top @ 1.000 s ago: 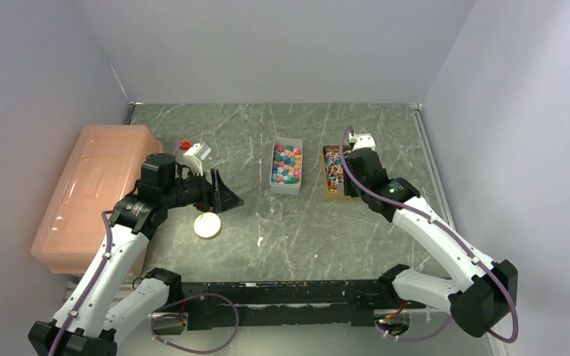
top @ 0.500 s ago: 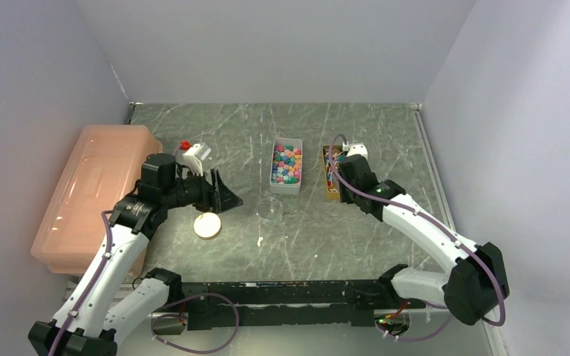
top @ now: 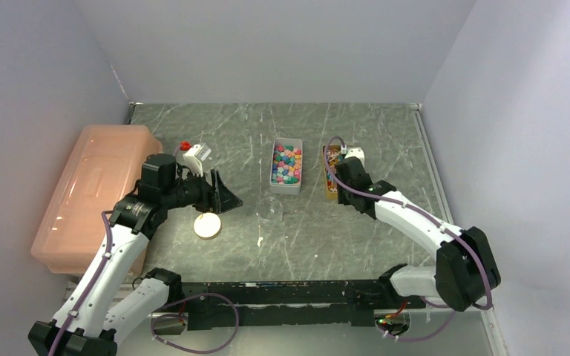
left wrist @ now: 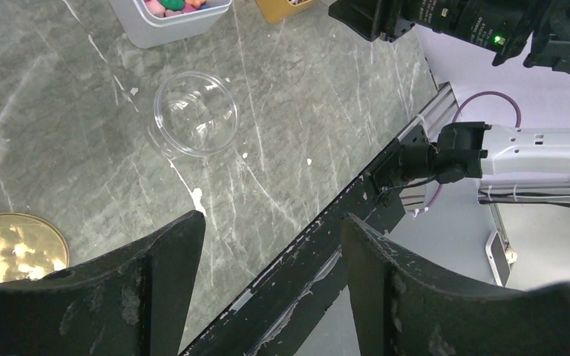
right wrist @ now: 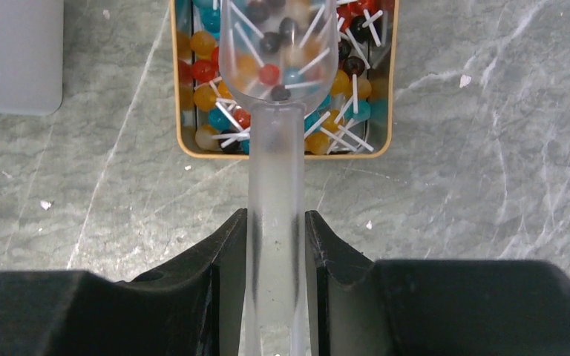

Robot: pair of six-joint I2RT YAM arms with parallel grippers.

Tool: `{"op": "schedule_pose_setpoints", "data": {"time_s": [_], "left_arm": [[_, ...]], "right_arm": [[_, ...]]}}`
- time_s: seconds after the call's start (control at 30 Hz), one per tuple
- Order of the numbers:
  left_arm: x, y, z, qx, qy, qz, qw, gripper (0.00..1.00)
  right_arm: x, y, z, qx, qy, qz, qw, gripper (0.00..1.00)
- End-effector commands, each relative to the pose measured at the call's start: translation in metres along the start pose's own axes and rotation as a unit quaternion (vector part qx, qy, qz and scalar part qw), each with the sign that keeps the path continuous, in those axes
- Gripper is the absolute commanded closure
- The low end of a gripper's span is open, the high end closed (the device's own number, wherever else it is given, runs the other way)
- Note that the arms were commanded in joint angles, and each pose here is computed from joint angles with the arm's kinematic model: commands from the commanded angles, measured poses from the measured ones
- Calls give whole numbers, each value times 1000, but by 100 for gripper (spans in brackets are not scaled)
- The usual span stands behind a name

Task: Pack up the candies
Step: Scoop the fake candies from the storage box.

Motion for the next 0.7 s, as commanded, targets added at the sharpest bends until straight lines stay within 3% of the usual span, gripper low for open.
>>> {"op": "schedule_pose_setpoints", "data": {"time_s": [0.0,0.67], "left_arm": [[-4,-2,-3,1,-13,20,1000,28],[-3,-1,-5,-8,-15,21,1000,28]], "right_arm": [[-16,2,8,-2,-29,22,999,100],[-55,1,32,-16,-73,32,997,100]]}}
Point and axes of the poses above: each gripper's point midway between its finger pads, its own z axis out along the fingers, its own y axis along the line the jaws close on, x = y × z, the point moved 7 cm from there along -z, back along the fingers, and after that the axes turned 3 degrees about z, right-handed, at the moved point
